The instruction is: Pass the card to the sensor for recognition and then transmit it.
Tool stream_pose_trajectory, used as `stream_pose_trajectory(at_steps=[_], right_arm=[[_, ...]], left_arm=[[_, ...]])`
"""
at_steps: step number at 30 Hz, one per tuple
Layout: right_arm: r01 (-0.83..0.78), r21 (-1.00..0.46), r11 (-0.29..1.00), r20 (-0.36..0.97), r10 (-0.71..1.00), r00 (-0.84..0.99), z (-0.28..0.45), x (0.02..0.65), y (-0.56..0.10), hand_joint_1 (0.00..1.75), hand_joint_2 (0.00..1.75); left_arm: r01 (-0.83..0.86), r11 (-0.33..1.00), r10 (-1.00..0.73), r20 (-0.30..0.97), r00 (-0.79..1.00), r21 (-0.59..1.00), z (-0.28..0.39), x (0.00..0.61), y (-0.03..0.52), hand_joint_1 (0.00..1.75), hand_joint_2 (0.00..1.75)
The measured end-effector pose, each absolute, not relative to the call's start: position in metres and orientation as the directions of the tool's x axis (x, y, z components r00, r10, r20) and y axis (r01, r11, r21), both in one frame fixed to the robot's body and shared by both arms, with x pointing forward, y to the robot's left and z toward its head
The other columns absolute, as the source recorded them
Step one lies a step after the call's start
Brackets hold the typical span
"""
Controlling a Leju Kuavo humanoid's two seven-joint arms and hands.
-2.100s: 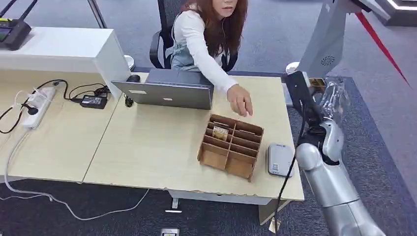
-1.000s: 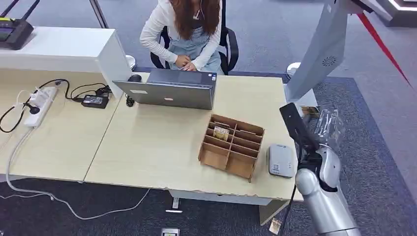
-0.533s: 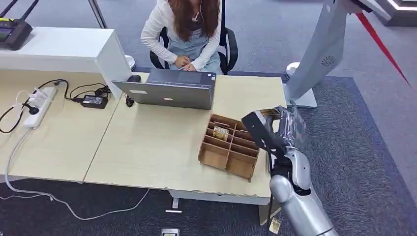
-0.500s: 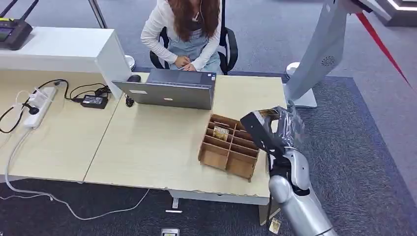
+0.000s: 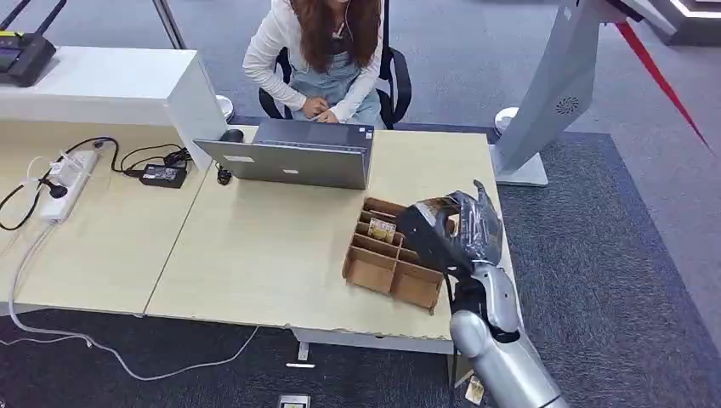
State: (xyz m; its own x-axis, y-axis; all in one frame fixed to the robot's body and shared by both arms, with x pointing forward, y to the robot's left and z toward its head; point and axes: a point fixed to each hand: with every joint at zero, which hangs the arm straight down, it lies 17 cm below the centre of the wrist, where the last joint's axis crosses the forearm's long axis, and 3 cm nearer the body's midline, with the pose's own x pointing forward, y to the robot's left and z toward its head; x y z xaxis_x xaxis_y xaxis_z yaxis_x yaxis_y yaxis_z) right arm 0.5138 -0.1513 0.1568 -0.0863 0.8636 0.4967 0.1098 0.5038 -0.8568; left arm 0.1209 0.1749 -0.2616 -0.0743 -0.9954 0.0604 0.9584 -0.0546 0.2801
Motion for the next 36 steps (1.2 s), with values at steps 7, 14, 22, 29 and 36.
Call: stream_pose_trajectory(at_steps=[7,14,22,29,36], right_arm=[[0.082,-0.859,0.505,0.5,0.862,-0.081,0.14,0.509,-0.144,1.75,1.75],[0.207,-0.833,0.513,0.518,0.855,-0.032,0.163,0.52,-0.18,1.75,1.75],[0.326,-0.83,0.453,0.491,0.87,0.042,0.203,0.528,-0.241,1.75,1.75],[0.369,-0.832,0.415,0.468,0.882,0.064,0.214,0.515,-0.3,1.75,1.75],[0.416,-0.823,0.388,0.462,0.883,0.09,0.233,0.509,-0.324,1.75,1.75]], left_arm=[[0.959,-0.033,-0.997,0.06,-0.052,0.281,-0.262,0.121,0.176,0.0,0.0],[0.962,-0.018,-0.998,0.058,-0.035,0.274,-0.263,0.116,0.177,0.0,0.0],[0.963,-0.025,-0.998,0.049,-0.04,0.268,-0.264,0.113,0.179,0.0,0.0],[0.962,-0.044,-0.998,0.033,-0.055,0.269,-0.264,0.11,0.181,0.0,0.0],[0.962,-0.046,-0.998,0.032,-0.056,0.27,-0.264,0.111,0.18,0.0,0.0]])
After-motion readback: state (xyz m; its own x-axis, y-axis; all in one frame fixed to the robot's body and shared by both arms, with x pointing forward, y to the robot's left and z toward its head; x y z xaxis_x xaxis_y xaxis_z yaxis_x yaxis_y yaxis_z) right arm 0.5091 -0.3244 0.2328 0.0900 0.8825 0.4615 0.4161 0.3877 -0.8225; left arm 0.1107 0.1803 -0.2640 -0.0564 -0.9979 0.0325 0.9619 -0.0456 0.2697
